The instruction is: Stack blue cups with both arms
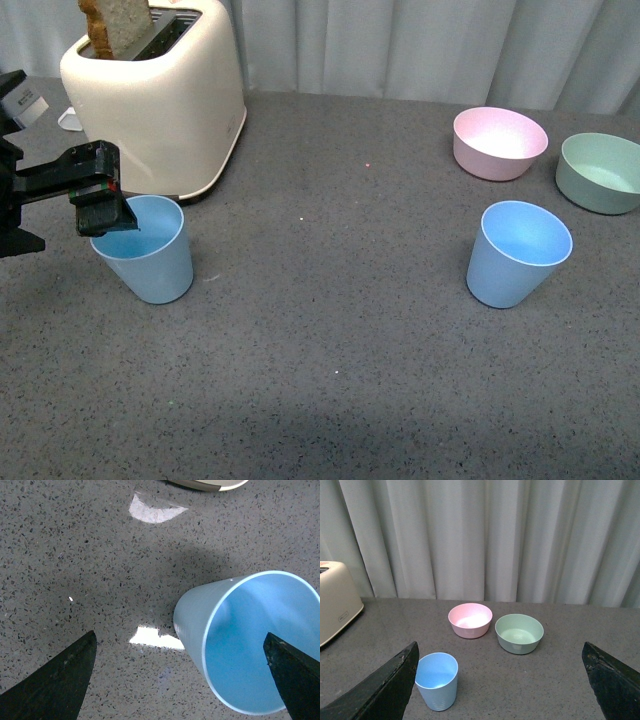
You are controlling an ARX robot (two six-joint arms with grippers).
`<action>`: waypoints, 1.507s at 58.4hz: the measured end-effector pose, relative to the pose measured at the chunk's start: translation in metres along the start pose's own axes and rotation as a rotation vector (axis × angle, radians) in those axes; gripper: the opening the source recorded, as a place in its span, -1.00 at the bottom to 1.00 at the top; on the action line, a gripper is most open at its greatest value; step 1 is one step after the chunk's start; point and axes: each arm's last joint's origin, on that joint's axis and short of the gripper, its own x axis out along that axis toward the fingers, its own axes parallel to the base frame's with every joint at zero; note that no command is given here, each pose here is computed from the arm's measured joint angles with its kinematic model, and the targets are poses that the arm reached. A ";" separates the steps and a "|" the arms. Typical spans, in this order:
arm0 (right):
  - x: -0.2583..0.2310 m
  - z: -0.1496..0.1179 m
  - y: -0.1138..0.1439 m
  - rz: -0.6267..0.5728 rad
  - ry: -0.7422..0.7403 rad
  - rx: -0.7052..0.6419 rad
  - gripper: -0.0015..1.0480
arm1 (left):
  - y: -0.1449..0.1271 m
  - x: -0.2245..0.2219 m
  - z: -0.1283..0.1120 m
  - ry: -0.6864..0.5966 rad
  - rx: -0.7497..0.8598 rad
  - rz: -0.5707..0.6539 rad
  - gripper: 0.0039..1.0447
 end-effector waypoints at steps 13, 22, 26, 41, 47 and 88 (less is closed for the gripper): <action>0.000 0.000 0.000 0.000 0.000 0.000 0.81 | -0.007 0.017 -0.002 0.063 0.008 0.003 0.45; 0.000 0.000 0.000 0.000 0.000 0.000 0.81 | -0.006 0.021 -0.003 0.081 0.003 0.018 -0.03; 0.000 0.000 0.000 0.000 0.000 0.000 0.81 | -0.006 0.021 -0.002 0.091 0.008 0.034 -0.34; 0.000 0.000 0.000 0.000 0.000 0.000 0.81 | -0.007 0.018 0.000 0.104 0.012 0.046 -0.94; 0.000 0.000 0.000 0.000 0.000 0.000 0.81 | -0.011 0.015 0.001 0.105 0.025 0.046 -0.94; 0.000 0.000 0.000 0.000 0.000 0.000 0.81 | -0.148 0.040 -0.009 0.151 0.266 -0.014 -0.94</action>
